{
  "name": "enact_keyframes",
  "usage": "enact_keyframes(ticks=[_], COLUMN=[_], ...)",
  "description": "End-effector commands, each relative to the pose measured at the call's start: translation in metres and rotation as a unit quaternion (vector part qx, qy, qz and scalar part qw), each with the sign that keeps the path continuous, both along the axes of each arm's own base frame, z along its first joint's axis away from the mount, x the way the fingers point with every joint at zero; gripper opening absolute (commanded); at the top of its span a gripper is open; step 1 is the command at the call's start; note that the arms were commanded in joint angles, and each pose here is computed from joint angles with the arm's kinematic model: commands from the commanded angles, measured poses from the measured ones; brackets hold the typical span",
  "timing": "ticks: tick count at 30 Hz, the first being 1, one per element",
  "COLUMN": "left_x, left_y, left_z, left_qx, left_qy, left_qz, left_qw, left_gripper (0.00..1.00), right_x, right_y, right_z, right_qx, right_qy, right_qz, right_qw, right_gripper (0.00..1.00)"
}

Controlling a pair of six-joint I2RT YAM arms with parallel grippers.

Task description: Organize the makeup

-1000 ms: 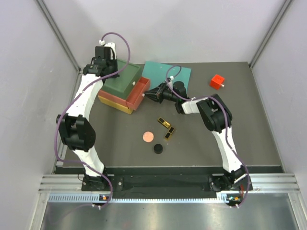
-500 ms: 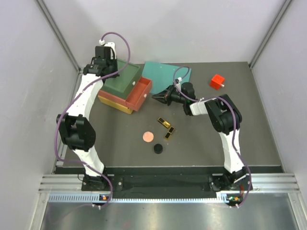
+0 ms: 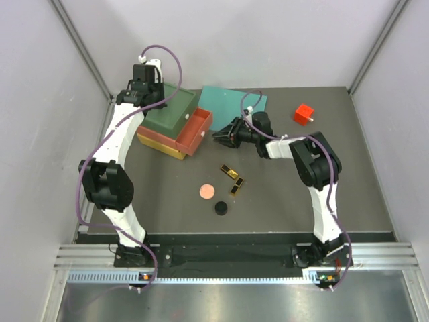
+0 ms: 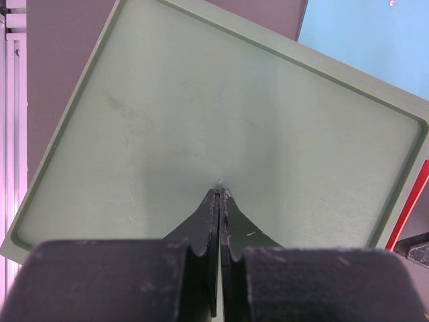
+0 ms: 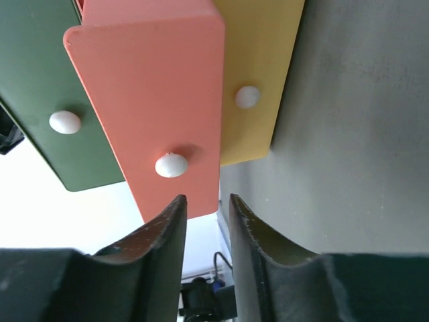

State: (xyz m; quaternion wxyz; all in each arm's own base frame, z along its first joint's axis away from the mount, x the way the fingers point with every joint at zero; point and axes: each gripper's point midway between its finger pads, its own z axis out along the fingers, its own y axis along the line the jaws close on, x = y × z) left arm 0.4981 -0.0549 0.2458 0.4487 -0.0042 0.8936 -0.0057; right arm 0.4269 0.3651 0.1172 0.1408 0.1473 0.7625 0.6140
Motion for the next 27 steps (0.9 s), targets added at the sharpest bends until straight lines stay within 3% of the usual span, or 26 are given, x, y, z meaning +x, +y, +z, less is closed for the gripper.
enact_keyframes(ticks=[1,14,19,22,24,25,27], left_x=[-0.022,-0.023,-0.024,-0.024,-0.023,-0.022,-0.023], left_y=[0.010,0.010,0.011,0.010,0.010,0.010,0.011], left_z=[-0.057,-0.058,-0.058,-0.060,-0.062,-0.060,-0.061], left_qx=[0.021,0.020,0.022,0.020,0.021,0.020,0.023], left_qy=[0.104,0.104,0.105,0.106,0.108,0.106,0.107], left_qz=[0.011,0.009,0.011,0.010,0.011,0.012,0.013], left_qw=[0.994,0.994,0.994,0.994,0.994,0.994,0.994], left_gripper=[0.00,0.00,0.00,0.00,0.00,0.00,0.00], right_x=[0.006,0.014,0.011,0.007,0.002,0.000,-0.009], right_y=[0.002,0.031,0.036,0.033,0.029,0.026,0.018], right_z=[0.050,0.056,0.060,0.065,0.051,0.056,0.044], right_qx=[-0.003,0.031,0.033,0.017,-0.027,-0.047,-0.088], right_qy=[-0.079,-0.071,-0.071,-0.076,-0.074,-0.105,-0.088], right_qz=[0.012,0.020,0.028,0.034,0.044,0.051,0.063], right_qw=[0.997,0.997,0.997,0.996,0.996,0.992,0.990], right_gripper=[0.35,0.46,0.46,0.46,0.47,0.47,0.48])
